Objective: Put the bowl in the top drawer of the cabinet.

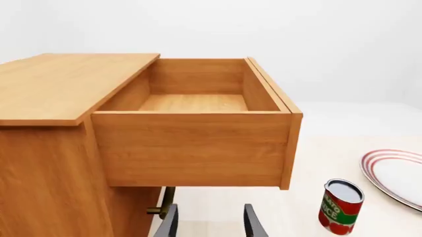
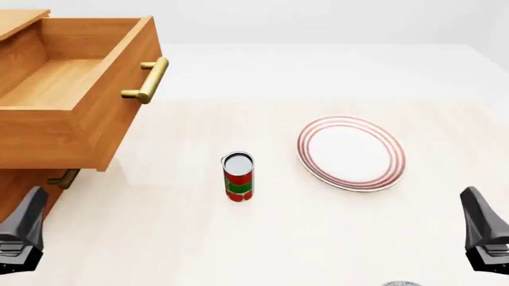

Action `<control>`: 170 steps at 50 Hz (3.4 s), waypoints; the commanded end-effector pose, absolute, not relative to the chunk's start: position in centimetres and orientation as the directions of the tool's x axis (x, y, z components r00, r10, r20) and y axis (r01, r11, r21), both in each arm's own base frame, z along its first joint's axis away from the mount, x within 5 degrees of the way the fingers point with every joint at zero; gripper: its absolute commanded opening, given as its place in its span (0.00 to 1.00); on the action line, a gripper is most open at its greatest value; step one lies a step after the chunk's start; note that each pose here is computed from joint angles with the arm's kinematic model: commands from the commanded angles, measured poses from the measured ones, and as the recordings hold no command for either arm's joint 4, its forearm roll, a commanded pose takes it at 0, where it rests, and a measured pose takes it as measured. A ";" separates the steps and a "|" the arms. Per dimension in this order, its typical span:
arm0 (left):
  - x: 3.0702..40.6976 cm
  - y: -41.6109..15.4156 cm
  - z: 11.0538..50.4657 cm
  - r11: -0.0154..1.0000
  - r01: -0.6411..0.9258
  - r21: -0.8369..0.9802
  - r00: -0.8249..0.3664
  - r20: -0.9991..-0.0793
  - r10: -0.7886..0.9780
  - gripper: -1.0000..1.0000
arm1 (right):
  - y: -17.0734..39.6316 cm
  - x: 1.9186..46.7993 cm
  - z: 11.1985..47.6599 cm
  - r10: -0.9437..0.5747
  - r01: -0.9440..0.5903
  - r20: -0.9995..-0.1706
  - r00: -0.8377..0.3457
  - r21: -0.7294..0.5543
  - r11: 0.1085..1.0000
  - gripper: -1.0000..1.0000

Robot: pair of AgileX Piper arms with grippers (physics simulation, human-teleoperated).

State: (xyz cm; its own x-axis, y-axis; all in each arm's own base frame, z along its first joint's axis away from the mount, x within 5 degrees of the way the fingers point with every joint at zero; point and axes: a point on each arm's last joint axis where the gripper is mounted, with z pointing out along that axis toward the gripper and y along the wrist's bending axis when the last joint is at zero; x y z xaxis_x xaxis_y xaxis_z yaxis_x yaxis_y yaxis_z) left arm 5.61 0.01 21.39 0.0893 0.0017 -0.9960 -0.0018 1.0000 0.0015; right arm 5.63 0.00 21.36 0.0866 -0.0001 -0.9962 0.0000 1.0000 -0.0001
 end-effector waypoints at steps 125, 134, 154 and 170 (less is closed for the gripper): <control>10.1 -13.1 27.7 0.656 0.687 -0.313 -0.435 -0.900 0.027 1.00 | 0.0 5.6 21.5 0.000 0.000 -0.996 0.086 0.000 1.000 1.00; 10.3 -14.0 27.3 0.644 0.692 -0.326 -0.451 -0.892 0.033 1.00 | 0.0 5.6 21.5 0.000 0.000 -0.996 0.086 0.000 1.000 1.00; 11.9 -16.7 26.9 0.648 0.664 -0.373 -0.515 -0.856 0.035 1.00 | 0.0 5.6 21.5 0.000 0.000 -0.996 0.086 0.000 1.000 1.00; 13.0 -20.1 26.1 0.634 0.660 -0.403 -0.562 -0.825 0.061 1.00 | 0.0 5.6 21.5 0.000 0.000 -0.996 0.086 0.000 1.000 1.00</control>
State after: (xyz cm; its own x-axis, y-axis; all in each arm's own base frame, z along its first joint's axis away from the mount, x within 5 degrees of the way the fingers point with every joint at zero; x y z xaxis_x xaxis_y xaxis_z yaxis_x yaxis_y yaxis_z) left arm 12.43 -18.19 26.71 -0.5336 0.0474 -0.8444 0.6644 0.6412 -0.3839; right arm 5.64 0.00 21.47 0.0859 -0.0001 -0.9963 -0.0002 1.0000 -0.0001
